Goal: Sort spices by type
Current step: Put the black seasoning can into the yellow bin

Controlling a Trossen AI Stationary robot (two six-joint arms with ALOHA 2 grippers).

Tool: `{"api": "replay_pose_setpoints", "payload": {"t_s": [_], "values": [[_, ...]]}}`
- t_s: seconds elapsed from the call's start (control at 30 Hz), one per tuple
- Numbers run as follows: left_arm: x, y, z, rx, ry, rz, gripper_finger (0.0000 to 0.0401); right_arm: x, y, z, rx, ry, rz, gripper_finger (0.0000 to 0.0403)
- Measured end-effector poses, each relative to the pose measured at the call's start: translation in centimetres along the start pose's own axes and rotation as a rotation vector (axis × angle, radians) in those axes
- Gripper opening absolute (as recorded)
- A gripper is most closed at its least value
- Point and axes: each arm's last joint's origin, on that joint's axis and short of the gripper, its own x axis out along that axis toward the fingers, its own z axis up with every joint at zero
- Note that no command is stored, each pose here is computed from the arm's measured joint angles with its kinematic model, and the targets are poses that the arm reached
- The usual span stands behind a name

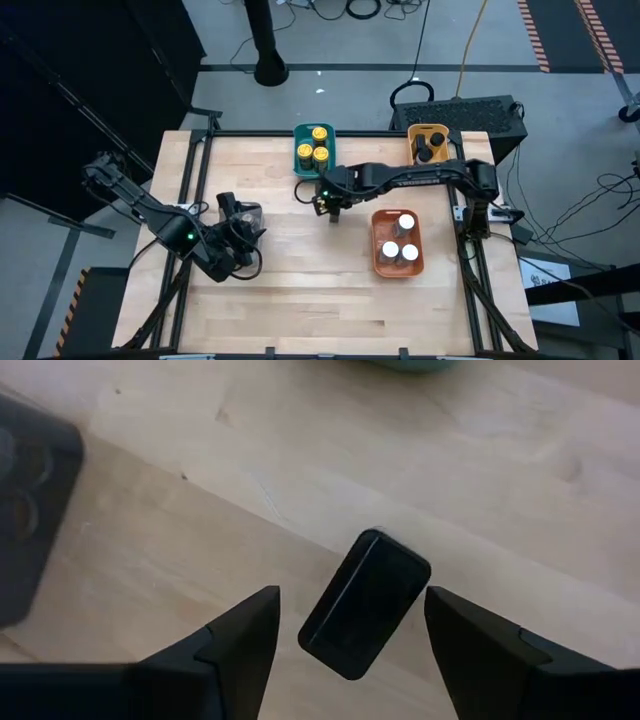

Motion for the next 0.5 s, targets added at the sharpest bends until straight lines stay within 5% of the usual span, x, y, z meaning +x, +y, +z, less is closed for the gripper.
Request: {"api": "replay_pose_setpoints", "payload": {"t_s": [0.5], "values": [[0.0,0.0,0.0,0.0,-0.007,0.018,0.0309,3.6,-0.1,-0.6,0.017,0.047,-0.082,0.024]]}}
